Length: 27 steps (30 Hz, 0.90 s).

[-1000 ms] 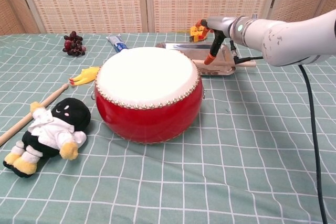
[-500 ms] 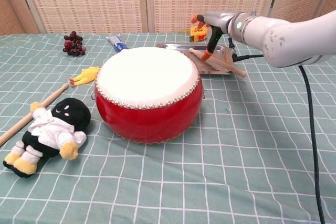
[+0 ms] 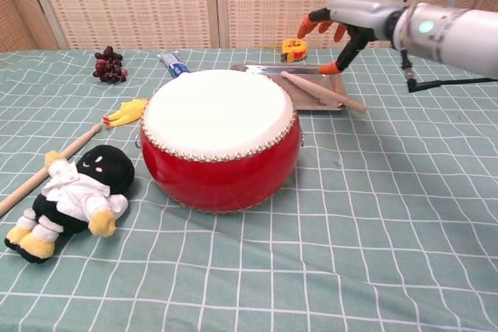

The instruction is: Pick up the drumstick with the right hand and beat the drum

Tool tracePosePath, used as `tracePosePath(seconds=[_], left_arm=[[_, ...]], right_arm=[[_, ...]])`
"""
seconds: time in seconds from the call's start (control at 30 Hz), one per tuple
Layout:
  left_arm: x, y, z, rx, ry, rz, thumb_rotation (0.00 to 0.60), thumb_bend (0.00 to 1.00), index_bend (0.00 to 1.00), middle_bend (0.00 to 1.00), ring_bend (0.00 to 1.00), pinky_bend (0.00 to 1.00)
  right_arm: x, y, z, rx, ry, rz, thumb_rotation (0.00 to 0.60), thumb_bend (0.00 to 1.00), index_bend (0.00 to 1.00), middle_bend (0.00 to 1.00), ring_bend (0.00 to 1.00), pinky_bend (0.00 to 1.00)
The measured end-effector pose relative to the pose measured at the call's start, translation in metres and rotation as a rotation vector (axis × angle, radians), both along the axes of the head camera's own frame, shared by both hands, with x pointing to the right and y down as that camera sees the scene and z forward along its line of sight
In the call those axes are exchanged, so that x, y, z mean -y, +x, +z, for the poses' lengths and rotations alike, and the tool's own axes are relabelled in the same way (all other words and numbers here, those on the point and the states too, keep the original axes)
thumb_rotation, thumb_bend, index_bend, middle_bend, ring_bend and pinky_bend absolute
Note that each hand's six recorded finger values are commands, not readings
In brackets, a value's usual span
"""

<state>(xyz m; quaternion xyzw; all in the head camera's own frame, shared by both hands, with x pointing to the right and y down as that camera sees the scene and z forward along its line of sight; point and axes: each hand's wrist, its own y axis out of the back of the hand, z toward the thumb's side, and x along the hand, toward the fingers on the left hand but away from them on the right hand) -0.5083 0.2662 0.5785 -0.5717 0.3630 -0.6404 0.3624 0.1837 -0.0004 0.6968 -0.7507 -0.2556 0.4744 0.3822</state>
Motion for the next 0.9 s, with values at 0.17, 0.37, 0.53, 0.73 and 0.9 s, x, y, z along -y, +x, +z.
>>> tracePosePath(seconds=[0.17, 0.37, 0.53, 0.73, 0.9], left_arm=[[0.006, 0.007, 0.001, -0.013, 0.007, 0.015, 0.600, 0.23, 0.04, 0.00, 0.02, 0.02], [0.011, 0.015, 0.000, -0.027, 0.019, 0.028, 0.600, 0.23, 0.04, 0.00, 0.02, 0.02], [0.014, 0.023, -0.001, -0.042, 0.032, 0.034, 0.600, 0.23, 0.04, 0.00, 0.02, 0.02], [0.017, 0.029, -0.004, -0.045, 0.044, 0.047, 0.600, 0.23, 0.04, 0.00, 0.02, 0.02], [0.020, 0.033, -0.007, -0.044, 0.060, 0.048, 0.600, 0.23, 0.04, 0.00, 0.02, 0.02]], right_arm=[[-0.042, 0.063, -0.043, -0.022, 0.046, 0.036, 0.600, 0.32, 0.21, 0.14, 0.15, 0.26], [-0.101, 0.148, -0.084, -0.095, 0.130, 0.123, 0.600, 0.32, 0.12, 0.14, 0.08, 0.21], [-0.153, 0.190, -0.111, -0.132, 0.165, 0.175, 0.600, 0.32, 0.07, 0.14, 0.03, 0.16], [-0.184, 0.209, -0.130, -0.123, 0.198, 0.222, 0.600, 0.32, 0.06, 0.13, 0.02, 0.14], [-0.206, 0.221, -0.143, -0.087, 0.207, 0.266, 0.600, 0.32, 0.06, 0.13, 0.01, 0.14]])
